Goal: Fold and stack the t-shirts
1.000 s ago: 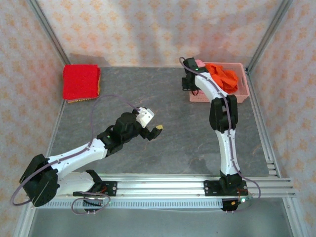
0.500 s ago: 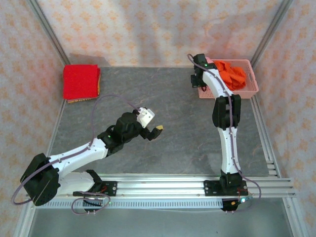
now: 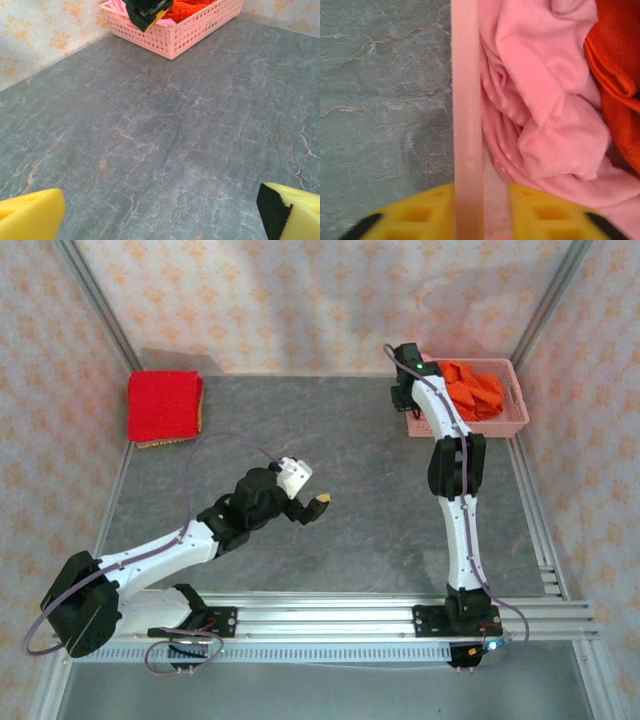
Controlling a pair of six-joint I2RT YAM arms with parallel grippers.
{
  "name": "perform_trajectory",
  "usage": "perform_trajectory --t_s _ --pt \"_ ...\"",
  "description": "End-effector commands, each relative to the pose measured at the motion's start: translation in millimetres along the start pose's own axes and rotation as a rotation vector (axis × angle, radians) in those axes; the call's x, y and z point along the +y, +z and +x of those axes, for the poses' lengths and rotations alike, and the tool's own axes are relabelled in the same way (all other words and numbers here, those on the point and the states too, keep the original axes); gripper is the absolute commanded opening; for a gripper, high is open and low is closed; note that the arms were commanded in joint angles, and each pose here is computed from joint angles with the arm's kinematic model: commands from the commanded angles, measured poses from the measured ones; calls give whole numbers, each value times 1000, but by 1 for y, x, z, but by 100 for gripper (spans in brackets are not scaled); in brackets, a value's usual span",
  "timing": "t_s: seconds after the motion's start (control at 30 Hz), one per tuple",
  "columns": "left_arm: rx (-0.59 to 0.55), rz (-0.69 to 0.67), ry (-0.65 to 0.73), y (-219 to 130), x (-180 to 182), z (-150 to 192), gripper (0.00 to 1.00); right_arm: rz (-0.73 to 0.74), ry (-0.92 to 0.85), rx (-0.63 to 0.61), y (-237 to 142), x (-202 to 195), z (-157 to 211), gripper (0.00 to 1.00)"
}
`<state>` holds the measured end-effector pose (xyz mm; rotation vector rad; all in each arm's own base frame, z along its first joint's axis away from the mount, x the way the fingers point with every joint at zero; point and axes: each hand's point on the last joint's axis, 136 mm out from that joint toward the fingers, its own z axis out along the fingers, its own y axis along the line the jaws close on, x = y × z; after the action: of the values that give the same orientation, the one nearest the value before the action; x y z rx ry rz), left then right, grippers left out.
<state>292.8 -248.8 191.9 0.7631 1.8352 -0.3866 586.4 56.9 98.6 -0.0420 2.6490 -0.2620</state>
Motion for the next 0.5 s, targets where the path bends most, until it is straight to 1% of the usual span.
perform_trajectory --t_s 0.0,0.03,0.17,0.27,0.3,0.33,0.47 --pt "-34 12 2 -6 -4 -7 100 -42 50 -91 -41 -7 -26 45" --pt "-35 12 1 -6 -4 -7 100 -71 65 -107 -50 -5 -30 51" --pt "-38 13 8 -6 -5 -8 100 -147 122 -177 -84 -1 -40 66" --pt "-49 20 17 -4 -7 -10 100 -151 167 -256 -102 -10 -45 75" --pt "-50 25 25 -2 -9 -11 100 -151 193 -278 -105 -16 -46 81" --pt "-52 35 33 0 -12 -12 100 -150 227 -293 -106 -23 -45 84" --pt "-80 79 38 8 -23 -22 100 -114 366 -311 -100 -60 -39 86"
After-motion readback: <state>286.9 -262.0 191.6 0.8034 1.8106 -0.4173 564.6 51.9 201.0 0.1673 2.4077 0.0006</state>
